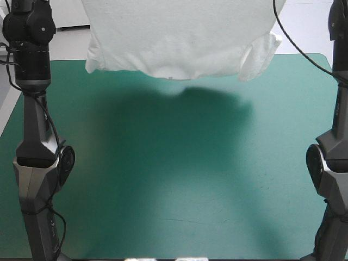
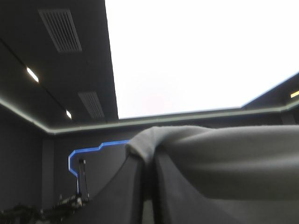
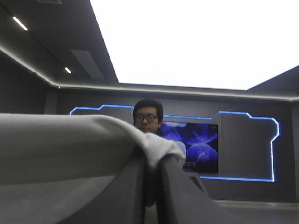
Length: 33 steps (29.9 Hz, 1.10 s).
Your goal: Fold the cloth
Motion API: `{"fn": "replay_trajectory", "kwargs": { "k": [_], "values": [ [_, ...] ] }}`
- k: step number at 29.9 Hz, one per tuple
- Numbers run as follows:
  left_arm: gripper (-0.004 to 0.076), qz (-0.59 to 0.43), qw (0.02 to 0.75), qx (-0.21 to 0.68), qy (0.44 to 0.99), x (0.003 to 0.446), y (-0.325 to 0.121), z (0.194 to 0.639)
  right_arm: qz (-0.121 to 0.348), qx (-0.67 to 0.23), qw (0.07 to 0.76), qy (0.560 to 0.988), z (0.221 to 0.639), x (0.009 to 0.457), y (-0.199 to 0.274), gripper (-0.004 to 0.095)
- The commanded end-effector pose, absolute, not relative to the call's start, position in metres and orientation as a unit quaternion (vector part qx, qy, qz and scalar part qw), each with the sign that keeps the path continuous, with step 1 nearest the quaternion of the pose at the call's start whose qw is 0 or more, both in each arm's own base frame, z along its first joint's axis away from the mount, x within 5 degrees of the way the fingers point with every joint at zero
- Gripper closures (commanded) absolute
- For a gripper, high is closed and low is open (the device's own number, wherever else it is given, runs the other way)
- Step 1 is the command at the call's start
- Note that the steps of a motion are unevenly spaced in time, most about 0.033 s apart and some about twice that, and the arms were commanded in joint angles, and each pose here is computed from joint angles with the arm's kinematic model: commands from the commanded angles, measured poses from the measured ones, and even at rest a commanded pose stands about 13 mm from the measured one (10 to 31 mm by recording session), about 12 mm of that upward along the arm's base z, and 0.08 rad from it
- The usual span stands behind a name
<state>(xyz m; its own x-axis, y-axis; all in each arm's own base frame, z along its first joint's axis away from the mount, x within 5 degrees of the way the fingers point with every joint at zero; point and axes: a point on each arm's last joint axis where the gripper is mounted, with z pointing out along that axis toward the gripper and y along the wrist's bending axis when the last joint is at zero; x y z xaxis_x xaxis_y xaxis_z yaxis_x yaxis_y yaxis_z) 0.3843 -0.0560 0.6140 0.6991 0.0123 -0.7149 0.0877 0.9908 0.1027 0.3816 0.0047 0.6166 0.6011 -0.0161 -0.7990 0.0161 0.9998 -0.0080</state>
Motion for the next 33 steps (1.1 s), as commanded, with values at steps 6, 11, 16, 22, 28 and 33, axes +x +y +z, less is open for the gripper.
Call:
{"fn": "replay_trajectory", "kwargs": {
  "k": [6, 11, 16, 22, 28, 33],
  "values": [
    [0.0733, -0.063, 0.832, 0.102, 0.542, 0.418, -0.061, 0.574, -0.011, -0.010, 0.789, 0.614, 0.567, 0.421, 0.003, 0.0925],
    [0.0733, -0.082, 0.727, 0.139, 0.667, 0.447, -0.070, 0.522, -0.016, -0.069, 0.696, 0.714, 0.517, 0.450, 0.009, 0.0925],
    [0.0733, -0.109, 0.654, 0.159, 0.732, 0.453, -0.076, 0.494, -0.011, -0.111, 0.630, 0.769, 0.485, 0.460, 0.014, 0.0925],
    [0.0733, -0.132, 0.562, 0.177, 0.797, 0.447, -0.080, 0.466, -0.004, -0.127, 0.545, 0.829, 0.457, 0.456, 0.014, 0.0925],
    [0.0733, -0.142, 0.453, 0.179, 0.862, 0.422, -0.078, 0.434, 0.035, -0.135, 0.449, 0.883, 0.418, 0.446, 0.019, 0.0925],
    [0.0733, -0.143, 0.399, 0.167, 0.890, 0.394, -0.074, 0.418, 0.060, -0.137, 0.357, 0.922, 0.385, 0.426, 0.021, 0.0925]
  ]
}}
